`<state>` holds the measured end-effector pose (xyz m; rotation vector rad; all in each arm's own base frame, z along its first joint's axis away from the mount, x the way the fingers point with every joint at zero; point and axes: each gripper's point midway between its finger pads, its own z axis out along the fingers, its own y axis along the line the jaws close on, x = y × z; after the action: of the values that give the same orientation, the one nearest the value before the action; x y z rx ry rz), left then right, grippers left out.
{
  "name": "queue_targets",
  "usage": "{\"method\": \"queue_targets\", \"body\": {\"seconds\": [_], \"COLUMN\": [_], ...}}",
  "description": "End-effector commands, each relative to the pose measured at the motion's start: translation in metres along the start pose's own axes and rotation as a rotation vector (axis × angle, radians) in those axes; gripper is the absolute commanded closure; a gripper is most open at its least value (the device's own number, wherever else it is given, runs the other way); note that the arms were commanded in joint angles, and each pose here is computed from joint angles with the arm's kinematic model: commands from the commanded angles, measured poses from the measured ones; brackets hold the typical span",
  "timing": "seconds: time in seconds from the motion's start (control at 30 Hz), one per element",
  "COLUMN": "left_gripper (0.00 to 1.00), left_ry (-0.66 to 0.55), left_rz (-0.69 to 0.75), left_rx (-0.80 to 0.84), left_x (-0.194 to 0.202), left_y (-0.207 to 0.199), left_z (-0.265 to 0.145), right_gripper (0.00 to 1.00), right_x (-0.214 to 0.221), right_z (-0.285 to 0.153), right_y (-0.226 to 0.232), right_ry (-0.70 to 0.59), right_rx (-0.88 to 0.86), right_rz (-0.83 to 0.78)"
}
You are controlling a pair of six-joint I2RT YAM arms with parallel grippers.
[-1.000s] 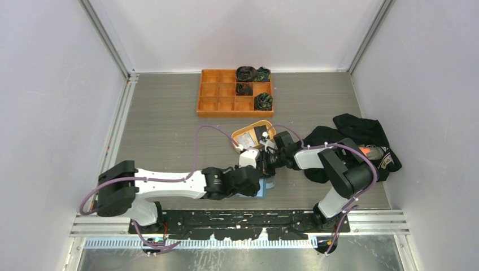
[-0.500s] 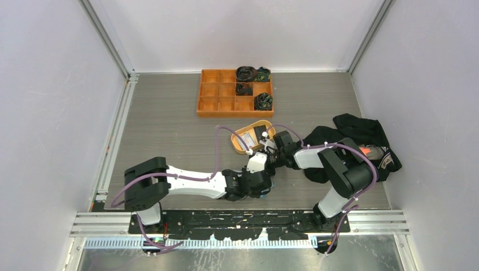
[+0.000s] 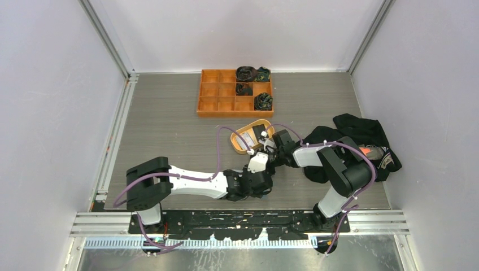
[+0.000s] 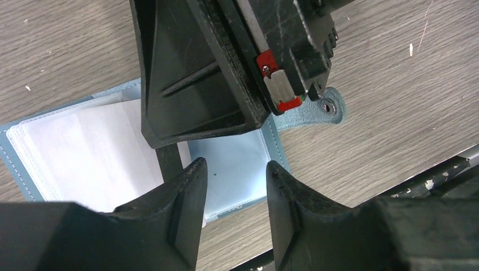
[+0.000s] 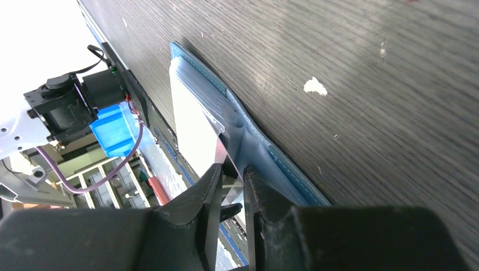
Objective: Put the credit cards into the card holder
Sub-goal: Insert the credit card into the card holder.
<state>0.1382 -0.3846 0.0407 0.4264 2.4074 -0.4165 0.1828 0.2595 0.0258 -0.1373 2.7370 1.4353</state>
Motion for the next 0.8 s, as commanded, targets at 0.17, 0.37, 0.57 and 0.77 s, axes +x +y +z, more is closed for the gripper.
{"method": "queue_targets", "body": {"seconds": [0.17,0.37,0.57,0.77], "left_gripper": [0.50,0.50,0.50,0.52], "left_ry": [-0.069,-0.081,-0.102,-0.129], "left_rz": [-0.008,-0.027,-0.011,-0.021], "left_rx": [-0.031,-0.041,-0.025,0.081], "left_x": [-0.020,-0.024,-0.032,-0.039], "left_y": [0.005,0.016,0.017,0.009], "left_z": [-0.006,-0.009,-0.018,-0.038], "right_gripper": [0.67,0.56,0.45,0.42], "right_x": [-0.007,-0.010,-0.010,-0.012], "right_z": [0.000,-0.004,-0.009,-0.014], "right_y": [0.004,0.011,0.015,0.021], "right_ry": [0.010,0.006,0.014,0.009], "right_rx": [0.004,-0.003,0.005,0.006], "right_rz": [-0.054,-0.094,-0.129,-0.185]}}
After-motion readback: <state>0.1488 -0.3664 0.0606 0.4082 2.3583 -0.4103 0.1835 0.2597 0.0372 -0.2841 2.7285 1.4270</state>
